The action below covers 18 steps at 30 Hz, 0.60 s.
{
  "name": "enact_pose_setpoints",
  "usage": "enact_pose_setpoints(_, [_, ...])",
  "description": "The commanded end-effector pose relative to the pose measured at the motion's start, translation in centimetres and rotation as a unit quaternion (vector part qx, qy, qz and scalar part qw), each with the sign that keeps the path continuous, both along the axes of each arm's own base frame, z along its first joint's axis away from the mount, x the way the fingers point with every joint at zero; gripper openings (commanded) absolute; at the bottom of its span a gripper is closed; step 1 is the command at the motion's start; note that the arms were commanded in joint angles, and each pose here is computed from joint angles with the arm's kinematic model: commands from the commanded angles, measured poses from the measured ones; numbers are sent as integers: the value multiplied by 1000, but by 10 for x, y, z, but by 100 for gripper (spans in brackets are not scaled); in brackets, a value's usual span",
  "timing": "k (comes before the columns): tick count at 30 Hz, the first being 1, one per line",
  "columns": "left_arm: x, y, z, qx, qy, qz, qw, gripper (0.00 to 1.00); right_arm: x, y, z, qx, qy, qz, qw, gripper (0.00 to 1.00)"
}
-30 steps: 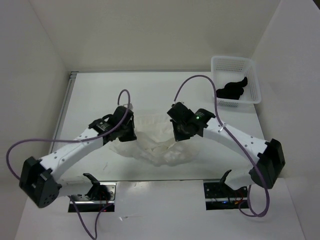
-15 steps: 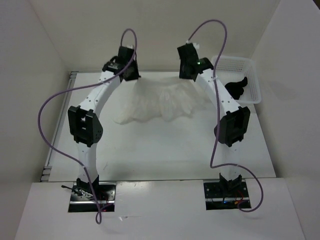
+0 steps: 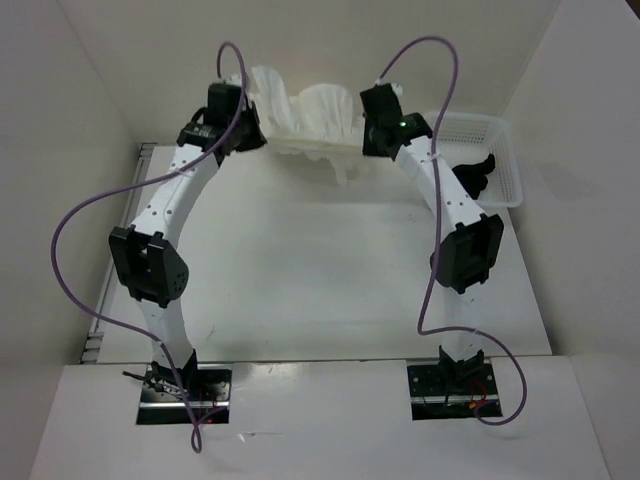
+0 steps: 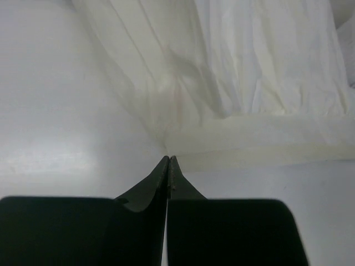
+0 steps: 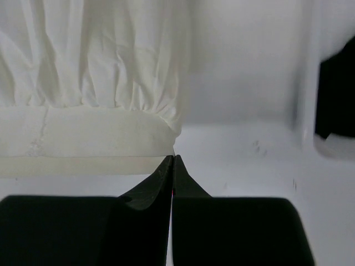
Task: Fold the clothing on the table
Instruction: Flatten the skirt out
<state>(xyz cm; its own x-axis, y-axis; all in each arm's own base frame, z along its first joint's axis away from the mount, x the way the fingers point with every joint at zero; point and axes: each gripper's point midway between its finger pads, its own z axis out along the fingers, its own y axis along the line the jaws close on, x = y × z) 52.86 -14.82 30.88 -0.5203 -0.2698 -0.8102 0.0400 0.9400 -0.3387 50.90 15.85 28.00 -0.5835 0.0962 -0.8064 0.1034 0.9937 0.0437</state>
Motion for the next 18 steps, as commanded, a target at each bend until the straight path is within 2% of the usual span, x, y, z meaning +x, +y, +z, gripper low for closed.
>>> enact_pose_setpoints(1, [-20,5,-94,-1,76,0,997,0,-29,3,-57,-33,60,24,997,0])
enact_pose_setpoints(2, [-30,3,-115,-10,101,2,995,0,-50,1,-101,-51,108,32,992,0])
enact_pose_setpoints(3, [-52,8,-165,-1,157,6,988,0,-56,1,-102,-37,101,31,994,0])
enact_pose_setpoints(4, [-65,4,-178,-5,173,2,985,0,-67,3,-115,-33,117,32,992,0])
enact_pose_setpoints(5, [-79,2,-195,-19,198,6,980,0,-93,2,-150,-46,160,40,985,0])
enact_pose_setpoints(6, [-91,-5,-207,-30,210,0,977,0,-104,4,-150,-42,155,44,986,0])
enact_pose_setpoints(7, [-125,-11,-233,-40,248,-13,968,0,-130,2,-176,-47,188,47,980,0])
enact_pose_setpoints(10, [-165,-21,-255,-71,285,-16,956,0,-177,9,-197,-41,223,60,972,0])
enact_pose_setpoints(11, [-189,-22,-273,-68,315,-20,947,0,-187,11,-201,-42,228,62,971,0])
enact_pose_setpoints(15, [-231,-30,-287,-75,345,-30,935,0,-237,23,-223,-44,280,88,955,0])
enact_pose_setpoints(18, [-247,-35,-286,-71,352,-40,933,0,-267,23,-237,-50,308,97,945,0])
